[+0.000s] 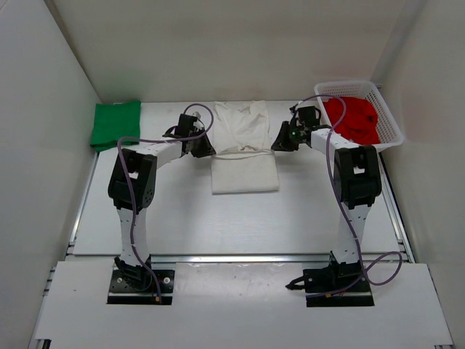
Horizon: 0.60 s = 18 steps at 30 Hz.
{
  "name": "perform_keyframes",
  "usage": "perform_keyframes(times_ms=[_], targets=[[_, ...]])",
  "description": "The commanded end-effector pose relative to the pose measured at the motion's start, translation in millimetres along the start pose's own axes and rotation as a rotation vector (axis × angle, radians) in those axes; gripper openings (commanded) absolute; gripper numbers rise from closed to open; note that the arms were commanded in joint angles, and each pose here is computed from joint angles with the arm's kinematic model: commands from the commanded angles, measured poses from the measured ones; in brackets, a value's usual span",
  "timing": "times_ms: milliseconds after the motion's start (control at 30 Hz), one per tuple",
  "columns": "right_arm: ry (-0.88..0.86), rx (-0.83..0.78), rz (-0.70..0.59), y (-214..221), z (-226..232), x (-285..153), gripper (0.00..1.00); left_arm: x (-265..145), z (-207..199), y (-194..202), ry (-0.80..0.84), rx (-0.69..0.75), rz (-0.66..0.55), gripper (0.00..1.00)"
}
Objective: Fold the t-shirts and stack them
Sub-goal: Grab the bottom of the folded rectangular tshirt with both arms, then fold the folded rectangular tshirt in 1/3 of the way
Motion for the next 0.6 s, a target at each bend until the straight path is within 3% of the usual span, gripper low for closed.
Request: perform_keyframes(times_ms=[0,33,133,200,267,333,400,567], targets=[[-0.024,-0.054,-0.085,-32.5,14.5,-15.6,0.17,-24.2,-19.0,-34.1,0.105,-0.033,-0.102,0.3],[-0.003,-0.065,-0.103,-36.9,17.3,-21.2,0.26,-35.4,-21.6,-41.8,0.114,-0.041,-0.136,0.39],[0.04,-0.109,-0.181,-52.5,28.4,-48.2,0.39,-65.9,-33.5,-50.1,0.165,-0.023,-0.208,0.41],[0.089,-0.135,-0.199,-44.6,30.4,-56.4,0.43,-78.0,-38.1,-43.3,0.168,-0.017,-0.237,0.37],[0.09,-0.179,-0.223,-41.7,44.1,-62.4,0.31,-87.2,-54.1,-23.6,0.221,0.001,-0.224,0.34],[0.023,-0.233,-0.19,-30.8,70.3,-54.6,0.02,-83.6,-62.2,16.2,0.254,0.027,-0.165,0.33],[-0.077,-0.272,-0.076,5.6,105.5,-22.8,0.0,-69.2,-55.8,74.9,0.282,0.016,-0.07,0.31],[-0.081,-0.304,0.027,32.0,119.1,12.2,0.0,-50.5,-38.6,100.8,0.243,-0.009,-0.013,0.29]])
Point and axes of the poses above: each gripper's point midway between its finger pads, its own x axis out along the fingers, its own z axis along the line the jaws close on, y = z × x, the point moved 5 cm from there along -x, back along the fingers, and after that the axes turned 9 degrees about -x, right-handed, at the moved point
